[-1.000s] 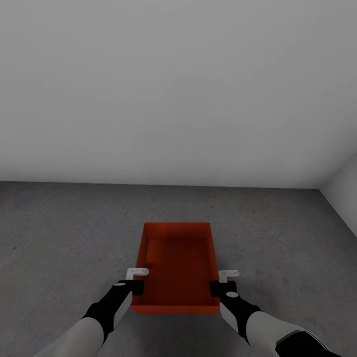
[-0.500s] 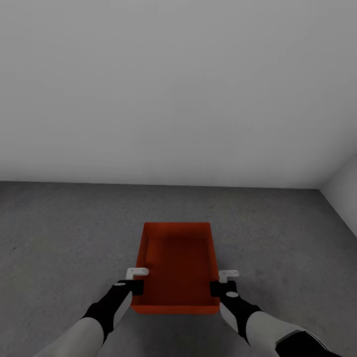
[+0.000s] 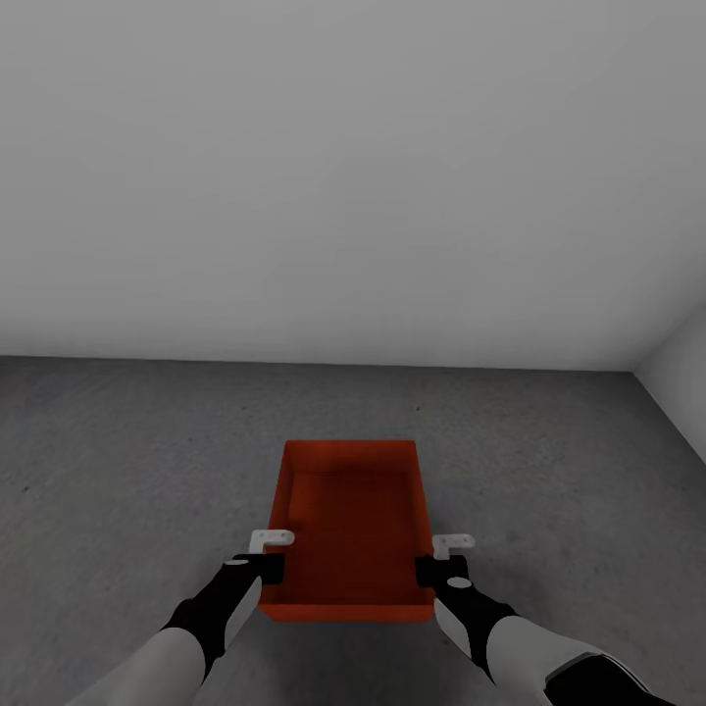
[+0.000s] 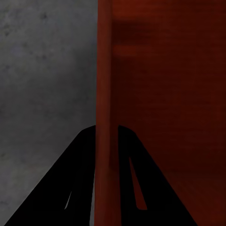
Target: Move the two storage containers from the living room to the garage. In the garage, place one container on the floor and stack the other container on top of it (either order is fine).
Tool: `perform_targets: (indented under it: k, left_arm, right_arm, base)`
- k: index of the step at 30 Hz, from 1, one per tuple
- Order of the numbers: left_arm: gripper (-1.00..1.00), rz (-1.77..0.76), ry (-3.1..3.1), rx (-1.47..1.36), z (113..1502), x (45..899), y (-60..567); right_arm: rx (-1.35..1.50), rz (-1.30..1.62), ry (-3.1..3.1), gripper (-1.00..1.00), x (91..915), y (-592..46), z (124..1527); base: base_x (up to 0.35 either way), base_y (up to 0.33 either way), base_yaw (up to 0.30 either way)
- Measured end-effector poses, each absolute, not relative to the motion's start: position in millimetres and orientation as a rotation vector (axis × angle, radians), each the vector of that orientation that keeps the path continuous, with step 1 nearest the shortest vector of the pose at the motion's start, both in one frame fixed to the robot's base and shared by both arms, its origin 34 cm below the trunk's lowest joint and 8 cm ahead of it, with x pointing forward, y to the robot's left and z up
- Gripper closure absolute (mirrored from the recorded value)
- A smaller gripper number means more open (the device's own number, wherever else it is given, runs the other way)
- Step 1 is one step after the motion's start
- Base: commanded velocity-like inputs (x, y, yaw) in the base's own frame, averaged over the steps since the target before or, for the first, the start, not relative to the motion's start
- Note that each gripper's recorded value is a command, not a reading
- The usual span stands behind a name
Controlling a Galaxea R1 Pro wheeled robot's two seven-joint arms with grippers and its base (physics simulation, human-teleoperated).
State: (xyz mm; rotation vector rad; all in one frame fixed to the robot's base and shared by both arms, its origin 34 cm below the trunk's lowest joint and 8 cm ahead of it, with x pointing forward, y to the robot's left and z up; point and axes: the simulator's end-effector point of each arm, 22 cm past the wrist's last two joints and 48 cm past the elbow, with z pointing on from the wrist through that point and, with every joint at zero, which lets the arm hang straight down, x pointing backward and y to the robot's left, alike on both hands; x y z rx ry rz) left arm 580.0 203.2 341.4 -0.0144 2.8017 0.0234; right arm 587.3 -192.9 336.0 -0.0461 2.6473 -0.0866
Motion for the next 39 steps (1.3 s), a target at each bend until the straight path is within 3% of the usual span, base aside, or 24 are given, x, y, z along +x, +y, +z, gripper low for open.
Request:
perform_targets:
  k: [39]
  left_arm:
    - [1.0, 0.024, 2.802, -0.016, 291.8, 571.0, 203.0]
  right_arm:
    - [-0.049, -0.087, 2.647, 1.0, 578.8, -193.2, 286.5]
  base:
    - [0.0, 0.0, 0.0]
